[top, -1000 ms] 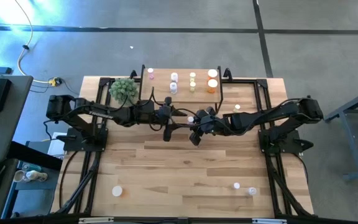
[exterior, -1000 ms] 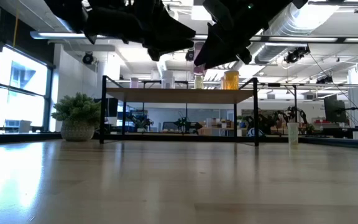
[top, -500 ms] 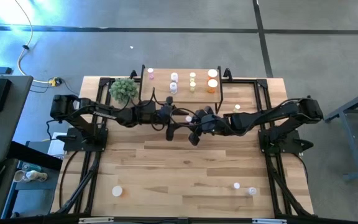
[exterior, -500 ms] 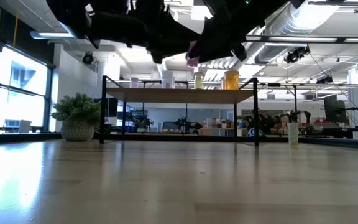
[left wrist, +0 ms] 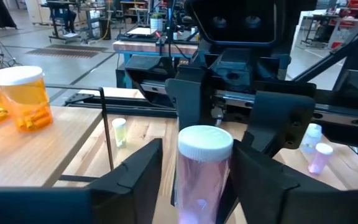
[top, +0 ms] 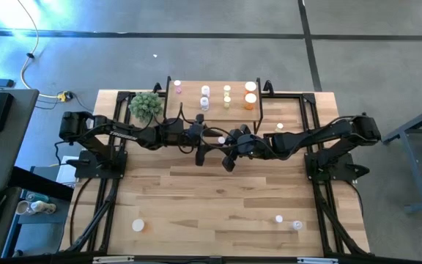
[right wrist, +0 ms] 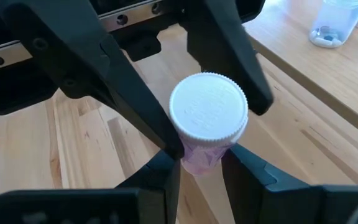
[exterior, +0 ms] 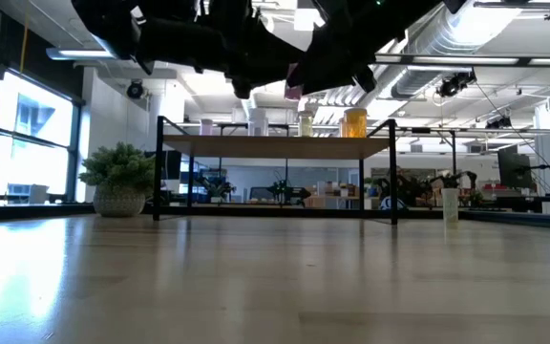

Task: Pick and place medicine bottles onto shelf by color
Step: Put the top pink bottle on the shelf aligned with the other pink pill bottle

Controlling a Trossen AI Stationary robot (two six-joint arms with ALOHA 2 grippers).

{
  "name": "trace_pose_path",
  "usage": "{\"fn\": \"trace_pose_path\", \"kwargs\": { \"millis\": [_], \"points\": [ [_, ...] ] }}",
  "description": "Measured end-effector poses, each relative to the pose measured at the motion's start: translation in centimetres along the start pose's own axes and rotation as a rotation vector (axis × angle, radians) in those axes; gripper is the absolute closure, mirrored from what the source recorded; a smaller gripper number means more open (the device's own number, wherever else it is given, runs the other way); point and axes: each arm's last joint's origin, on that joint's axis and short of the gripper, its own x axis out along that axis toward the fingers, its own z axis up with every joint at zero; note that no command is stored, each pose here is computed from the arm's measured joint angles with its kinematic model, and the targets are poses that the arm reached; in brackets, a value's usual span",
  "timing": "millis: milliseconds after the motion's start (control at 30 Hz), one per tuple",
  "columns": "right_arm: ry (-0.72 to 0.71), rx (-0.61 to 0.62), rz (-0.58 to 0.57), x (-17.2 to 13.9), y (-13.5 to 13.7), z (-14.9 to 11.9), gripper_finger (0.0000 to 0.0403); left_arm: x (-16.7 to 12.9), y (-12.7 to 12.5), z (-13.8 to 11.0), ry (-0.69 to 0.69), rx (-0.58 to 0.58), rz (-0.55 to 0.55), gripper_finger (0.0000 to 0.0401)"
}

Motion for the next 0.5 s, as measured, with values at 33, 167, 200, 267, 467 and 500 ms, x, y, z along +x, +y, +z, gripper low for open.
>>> {"fn": "trace_pose_path", "kwargs": {
  "millis": [33,167,200,267,467,500],
  "points": [
    [0.0,0.0,0.0,0.0,0.0,0.0,0.0312,0.0,-0.01,0.0,0.0,0.0,-0.006,0.0242],
    [0.0,0.0,0.0,0.0,0.0,0.0,0.0312,0.0,-0.04,0.0,0.0,0.005,-0.013,0.0275],
    [0.0,0.0,0.0,0.0,0.0,0.0,0.0312,0.0,-0.05,0.0,0.0,0.013,-0.014,0.0282],
    [0.0,0.001,0.0,0.0,0.0,0.0,0.0312,0.0,-0.04,0.0,0.0,0.024,-0.013,0.0293],
    [0.01,0.015,0.022,0.0,0.05,-0.02,0.0312,-0.01,-0.06,-0.04,0.003,0.026,-0.015,0.0302],
    [0.01,0.019,0.023,-0.01,0.05,-0.02,0.0312,-0.01,-0.06,-0.04,0.003,0.026,-0.015,0.0301]
  ]
}}
